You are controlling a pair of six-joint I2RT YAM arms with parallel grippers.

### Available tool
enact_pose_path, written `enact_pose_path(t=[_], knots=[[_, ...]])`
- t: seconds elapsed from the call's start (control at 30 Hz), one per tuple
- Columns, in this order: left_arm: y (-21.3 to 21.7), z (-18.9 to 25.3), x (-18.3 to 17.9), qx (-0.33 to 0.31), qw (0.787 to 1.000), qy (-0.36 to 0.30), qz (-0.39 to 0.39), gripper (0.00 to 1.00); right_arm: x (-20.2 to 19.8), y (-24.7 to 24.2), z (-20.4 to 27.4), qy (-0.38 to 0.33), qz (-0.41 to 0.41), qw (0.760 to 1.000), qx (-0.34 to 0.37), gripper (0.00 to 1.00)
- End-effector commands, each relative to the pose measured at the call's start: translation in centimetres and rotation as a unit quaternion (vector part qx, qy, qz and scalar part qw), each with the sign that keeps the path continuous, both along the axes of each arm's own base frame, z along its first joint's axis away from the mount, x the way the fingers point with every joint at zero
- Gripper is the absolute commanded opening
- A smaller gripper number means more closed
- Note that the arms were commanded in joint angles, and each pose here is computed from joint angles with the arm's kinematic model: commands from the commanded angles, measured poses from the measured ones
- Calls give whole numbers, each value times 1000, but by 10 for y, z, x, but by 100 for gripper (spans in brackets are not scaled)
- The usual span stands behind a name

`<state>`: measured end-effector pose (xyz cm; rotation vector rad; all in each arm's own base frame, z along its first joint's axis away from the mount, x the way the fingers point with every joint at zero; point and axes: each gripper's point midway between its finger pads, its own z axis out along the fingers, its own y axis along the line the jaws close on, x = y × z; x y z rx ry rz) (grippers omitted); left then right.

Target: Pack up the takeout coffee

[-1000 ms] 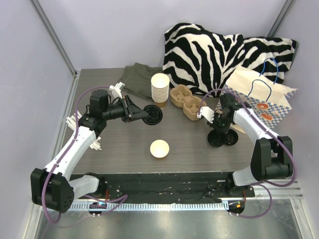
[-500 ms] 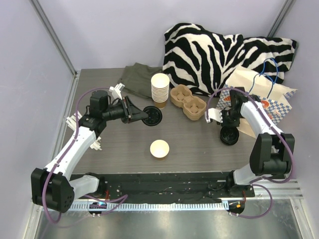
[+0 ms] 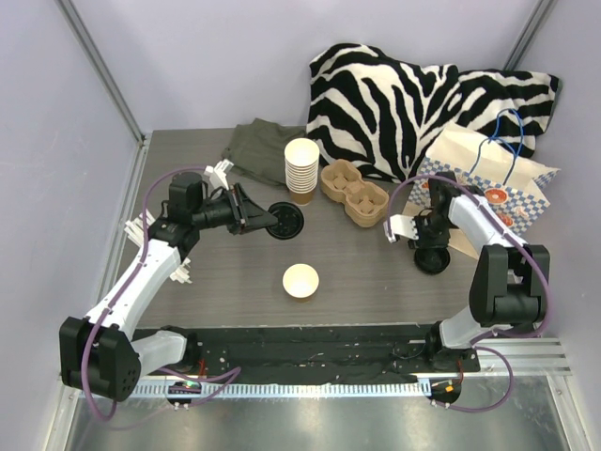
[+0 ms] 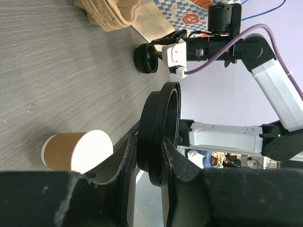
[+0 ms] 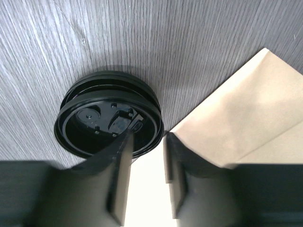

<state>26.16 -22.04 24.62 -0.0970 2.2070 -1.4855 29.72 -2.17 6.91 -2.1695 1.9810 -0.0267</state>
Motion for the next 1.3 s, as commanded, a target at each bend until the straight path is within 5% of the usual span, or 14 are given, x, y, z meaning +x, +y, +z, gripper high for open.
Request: enact_pose_path(t=[0.0, 0.23, 0.33, 0.43, 0.57, 0.67, 1.0, 1.27], knots=[[1, 7, -4, -7, 1000, -14, -10, 3, 10, 0, 18, -44, 10, 999, 1, 49], [1, 8, -9, -11, 1000, -10, -12, 3, 5, 27, 72, -104, 4, 992, 64, 62], [-1, 8, -14, -20, 999, -2, -26, 3, 0, 70, 110, -132, 6, 981, 145, 67], [-5, 8, -25, -37, 997, 17, -59, 3, -13, 118, 165, -177, 5, 953, 246, 73], [-9, 14, -42, -63, 991, 40, -107, 4, -44, 176, 246, -261, 55, 884, 383, 85], [-9, 20, -54, -79, 987, 52, -132, 4, -71, 211, 267, -269, 105, 851, 439, 88], [-12, 23, -74, -103, 974, 96, -176, 3, -152, 298, 257, -263, 292, 819, 418, 84], [-13, 16, -82, -95, 975, 108, -168, 3, -166, 330, 239, -273, 328, 821, 379, 60]])
